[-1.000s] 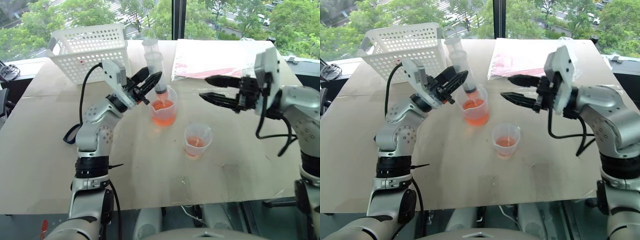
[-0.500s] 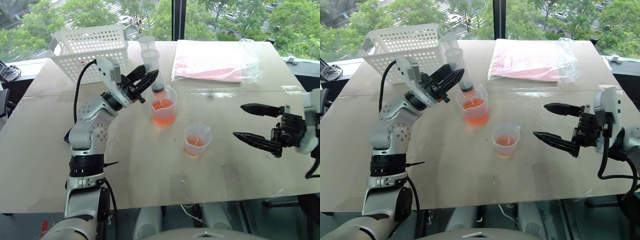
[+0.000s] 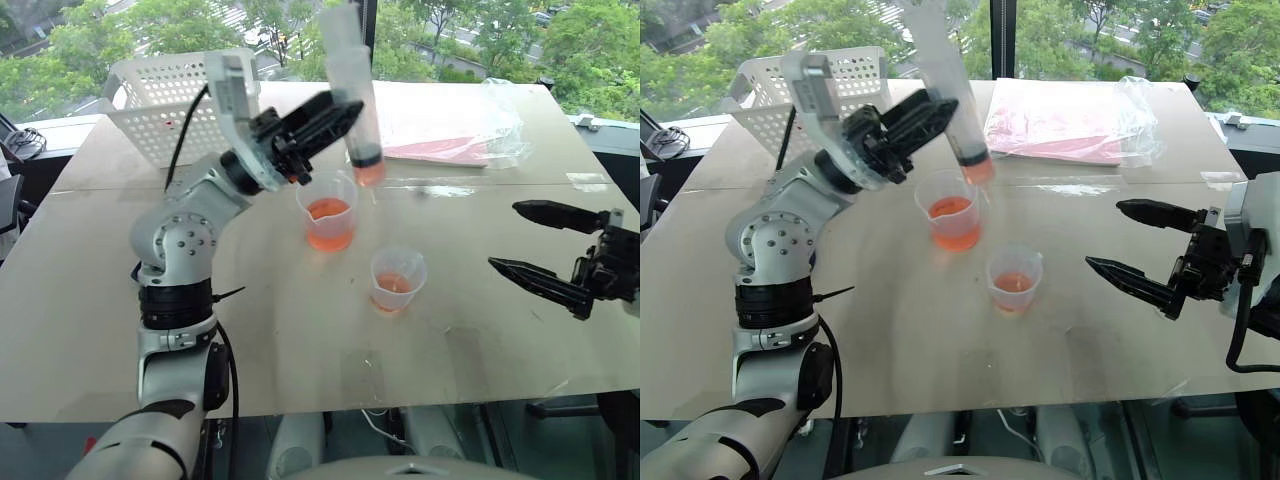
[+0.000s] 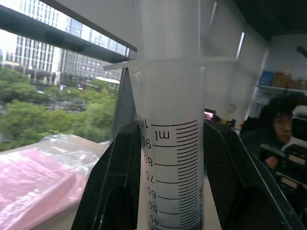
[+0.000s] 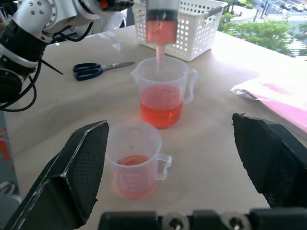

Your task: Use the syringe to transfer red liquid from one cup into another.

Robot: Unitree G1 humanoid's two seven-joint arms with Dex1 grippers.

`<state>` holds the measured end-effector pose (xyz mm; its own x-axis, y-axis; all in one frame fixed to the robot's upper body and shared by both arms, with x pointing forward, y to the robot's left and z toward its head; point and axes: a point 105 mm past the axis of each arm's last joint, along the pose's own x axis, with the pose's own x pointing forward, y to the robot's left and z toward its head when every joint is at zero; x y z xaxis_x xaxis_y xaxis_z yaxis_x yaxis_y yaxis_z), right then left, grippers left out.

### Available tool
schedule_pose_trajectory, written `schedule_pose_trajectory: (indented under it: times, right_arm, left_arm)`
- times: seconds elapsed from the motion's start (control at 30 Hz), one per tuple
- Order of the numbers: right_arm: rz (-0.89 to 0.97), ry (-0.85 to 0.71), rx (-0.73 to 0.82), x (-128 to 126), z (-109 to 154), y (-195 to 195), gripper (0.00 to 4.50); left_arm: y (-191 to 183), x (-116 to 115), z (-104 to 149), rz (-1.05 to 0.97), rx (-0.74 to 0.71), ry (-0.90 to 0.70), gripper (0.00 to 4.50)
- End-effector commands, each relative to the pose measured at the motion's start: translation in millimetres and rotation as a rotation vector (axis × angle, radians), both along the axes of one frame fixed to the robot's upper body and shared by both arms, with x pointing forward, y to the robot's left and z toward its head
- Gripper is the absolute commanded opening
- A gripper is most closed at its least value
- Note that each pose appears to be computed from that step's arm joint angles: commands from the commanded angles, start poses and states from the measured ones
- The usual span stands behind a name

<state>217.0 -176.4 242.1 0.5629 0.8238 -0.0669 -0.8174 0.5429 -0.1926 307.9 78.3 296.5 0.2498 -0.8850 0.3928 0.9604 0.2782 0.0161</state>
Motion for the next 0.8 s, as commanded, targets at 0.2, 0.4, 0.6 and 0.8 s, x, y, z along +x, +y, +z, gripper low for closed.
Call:
schedule_pose_trajectory:
  times: [0.2, 0.4, 0.6, 0.8]
  right_arm:
    - [-0.053, -0.049, -0.046, -6.6, 8.9, -4.0, 4.42]
    - [-0.085, -0.04, -0.036, -1.4, 18.9, 4.2, 4.42]
    - [-0.088, -0.032, -0.023, 1.8, 36.4, 17.1, 4.42]
    - [-0.119, 0.0, -0.025, 9.1, 40.1, 29.9, 4.42]
  left_arm:
    - [-31.1, -32.0, -41.8, -0.192, 0.148, -0.065, 1.32]
    - [-37.5, -29.3, -66.8, -0.213, 0.255, -0.144, 1.32]
    - [-41.3, -26.6, -83.7, -0.206, 0.303, -0.21, 1.32]
    - [-45.1, -22.9, -89.2, -0.174, 0.312, -0.253, 1.32]
